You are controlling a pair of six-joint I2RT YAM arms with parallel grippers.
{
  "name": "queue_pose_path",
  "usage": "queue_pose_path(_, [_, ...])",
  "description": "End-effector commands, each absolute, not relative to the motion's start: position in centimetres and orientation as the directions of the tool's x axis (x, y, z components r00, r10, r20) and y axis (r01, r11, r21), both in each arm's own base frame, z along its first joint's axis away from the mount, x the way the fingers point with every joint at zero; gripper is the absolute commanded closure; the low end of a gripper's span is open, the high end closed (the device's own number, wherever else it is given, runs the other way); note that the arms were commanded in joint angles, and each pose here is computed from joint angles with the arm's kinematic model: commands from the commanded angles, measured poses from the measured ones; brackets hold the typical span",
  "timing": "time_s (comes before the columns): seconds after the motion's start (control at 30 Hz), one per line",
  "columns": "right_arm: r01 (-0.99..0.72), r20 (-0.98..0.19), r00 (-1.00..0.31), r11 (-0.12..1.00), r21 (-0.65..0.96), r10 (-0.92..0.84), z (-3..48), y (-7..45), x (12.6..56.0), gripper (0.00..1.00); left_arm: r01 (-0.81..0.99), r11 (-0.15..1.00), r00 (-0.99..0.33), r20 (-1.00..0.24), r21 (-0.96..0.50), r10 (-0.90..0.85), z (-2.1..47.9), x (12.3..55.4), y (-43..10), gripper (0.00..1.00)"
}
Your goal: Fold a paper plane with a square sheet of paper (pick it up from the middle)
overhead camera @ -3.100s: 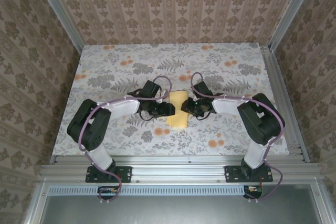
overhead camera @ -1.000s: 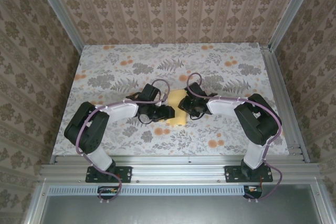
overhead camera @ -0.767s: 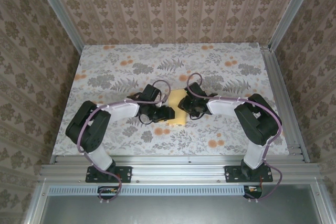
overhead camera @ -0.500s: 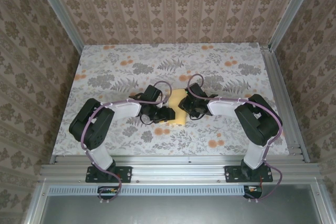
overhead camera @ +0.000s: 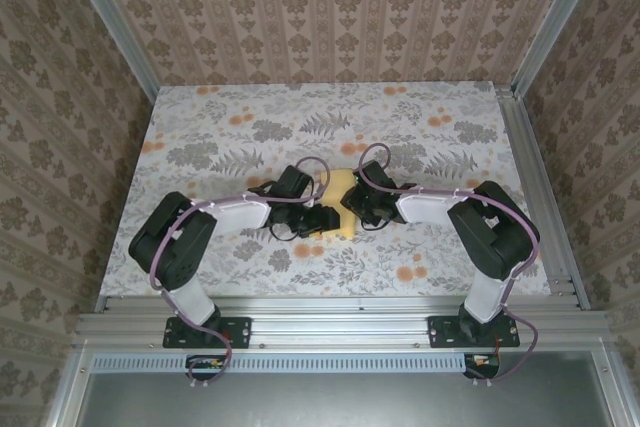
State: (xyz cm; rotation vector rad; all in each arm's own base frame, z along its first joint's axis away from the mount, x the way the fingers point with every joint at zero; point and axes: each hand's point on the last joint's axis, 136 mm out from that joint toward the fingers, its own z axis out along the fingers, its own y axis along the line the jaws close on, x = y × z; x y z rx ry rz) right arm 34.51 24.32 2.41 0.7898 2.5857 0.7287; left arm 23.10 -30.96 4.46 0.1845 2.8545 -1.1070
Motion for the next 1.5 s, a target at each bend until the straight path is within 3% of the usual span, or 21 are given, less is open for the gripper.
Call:
queue_pose_path(0.0, [0.448, -0.205, -0.755, 0.719, 0.531, 0.623, 2.2, 22.9, 34.4, 0.60, 0.139, 0.718, -0.989, -0.128, -0.682, 0.070, 6.2, 23.3, -31.3, 0.45])
queue_pose_path(0.2, [0.442, -0.218, -0.756, 0.727, 0.526, 0.617, 2.4, 22.7, 34.4, 0.60, 0.134, 0.740, -0.989, -0.129, -0.659, 0.064, 6.1, 23.5, -30.6, 0.50])
queue_pose_path(0.57, [0.424, -0.218, -0.773, 0.740, 0.523, 0.596, 2.2, 23.1, 34.4, 0.60, 0.134, 0.771, -0.990, -0.115, -0.622, 0.079, 5.2, 23.7, -29.5, 0.85])
queue_pose_path(0.73, [0.388, -0.241, -0.787, 0.758, 0.524, 0.568, 3.1, 23.3, 34.7, 0.58, 0.143, 0.793, -0.989, -0.112, -0.592, 0.094, 4.6, 24.0, -28.8, 0.91])
queue_pose_path(1.13, [0.270, -0.305, -0.835, 0.823, 0.499, 0.459, 6.1, 23.9, 35.3, 0.51, 0.151, 0.818, -0.989, -0.088, -0.555, 0.122, 2.9, 25.4, -28.1, 0.93])
queue_pose_path(1.47, [0.225, -0.294, -0.886, 0.887, 0.402, 0.358, 5.9, 21.8, 36.3, 0.39, 0.154, 0.815, -0.988, -0.077, -0.558, 0.134, 2.7, 25.7, -28.0, 0.93])
